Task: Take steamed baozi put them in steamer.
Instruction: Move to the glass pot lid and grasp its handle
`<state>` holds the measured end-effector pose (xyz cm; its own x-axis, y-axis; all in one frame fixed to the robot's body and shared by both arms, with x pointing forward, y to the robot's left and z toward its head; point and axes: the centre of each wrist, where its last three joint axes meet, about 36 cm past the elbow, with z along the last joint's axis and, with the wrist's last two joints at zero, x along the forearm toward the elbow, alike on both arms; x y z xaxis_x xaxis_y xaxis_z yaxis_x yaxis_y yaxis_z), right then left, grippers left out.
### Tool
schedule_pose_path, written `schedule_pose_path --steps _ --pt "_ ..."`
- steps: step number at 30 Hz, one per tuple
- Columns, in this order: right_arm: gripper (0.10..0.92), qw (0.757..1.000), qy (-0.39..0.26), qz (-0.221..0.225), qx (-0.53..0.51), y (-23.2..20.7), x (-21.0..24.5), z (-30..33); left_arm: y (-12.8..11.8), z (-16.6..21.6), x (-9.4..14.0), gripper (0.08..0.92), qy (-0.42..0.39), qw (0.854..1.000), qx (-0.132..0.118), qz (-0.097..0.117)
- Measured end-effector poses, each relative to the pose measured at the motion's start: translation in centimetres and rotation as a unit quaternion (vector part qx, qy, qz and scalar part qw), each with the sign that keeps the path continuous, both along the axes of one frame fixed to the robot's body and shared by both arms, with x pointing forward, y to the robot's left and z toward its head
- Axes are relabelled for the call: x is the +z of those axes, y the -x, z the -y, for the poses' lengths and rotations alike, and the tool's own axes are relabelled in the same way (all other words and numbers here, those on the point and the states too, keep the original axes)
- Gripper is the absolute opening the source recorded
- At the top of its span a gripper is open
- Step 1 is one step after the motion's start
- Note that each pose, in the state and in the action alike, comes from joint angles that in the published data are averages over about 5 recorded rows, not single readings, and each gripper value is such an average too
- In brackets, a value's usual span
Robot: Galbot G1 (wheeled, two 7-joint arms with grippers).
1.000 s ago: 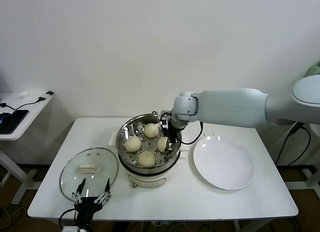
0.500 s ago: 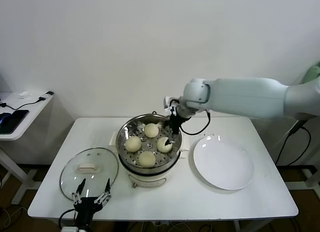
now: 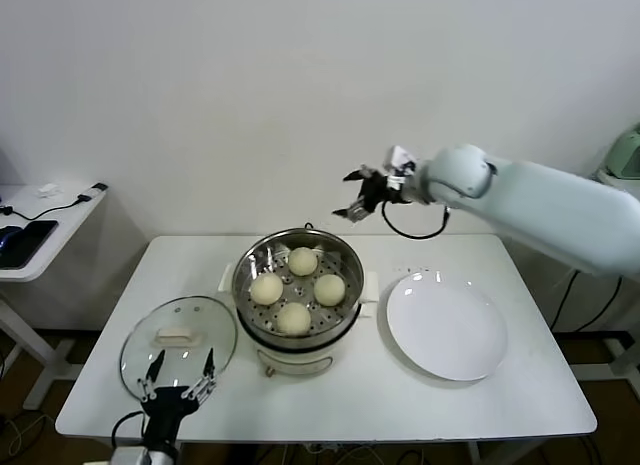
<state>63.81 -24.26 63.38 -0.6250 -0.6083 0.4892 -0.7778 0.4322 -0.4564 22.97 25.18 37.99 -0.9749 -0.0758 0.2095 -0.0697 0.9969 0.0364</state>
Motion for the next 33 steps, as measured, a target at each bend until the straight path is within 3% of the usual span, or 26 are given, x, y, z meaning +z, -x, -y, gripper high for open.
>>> schedule_pose_path --steps 10,19,33 --pt "0.823 0.983 -0.112 0.078 -0.125 5.2 -8.4 7.6 -0.6 -0.9 -0.4 0.823 0.000 1.000 -0.005 0.003" --pt "0.823 0.944 -0.220 0.116 -0.216 12.0 -17.6 11.2 -0.8 -1.3 -1.4 0.823 -0.002 1.000 -0.005 0.002" --pt "0.823 0.881 -0.316 0.088 -0.343 25.9 -32.4 10.3 -1.2 -2.2 -2.6 0.823 -0.067 0.997 0.024 0.019"
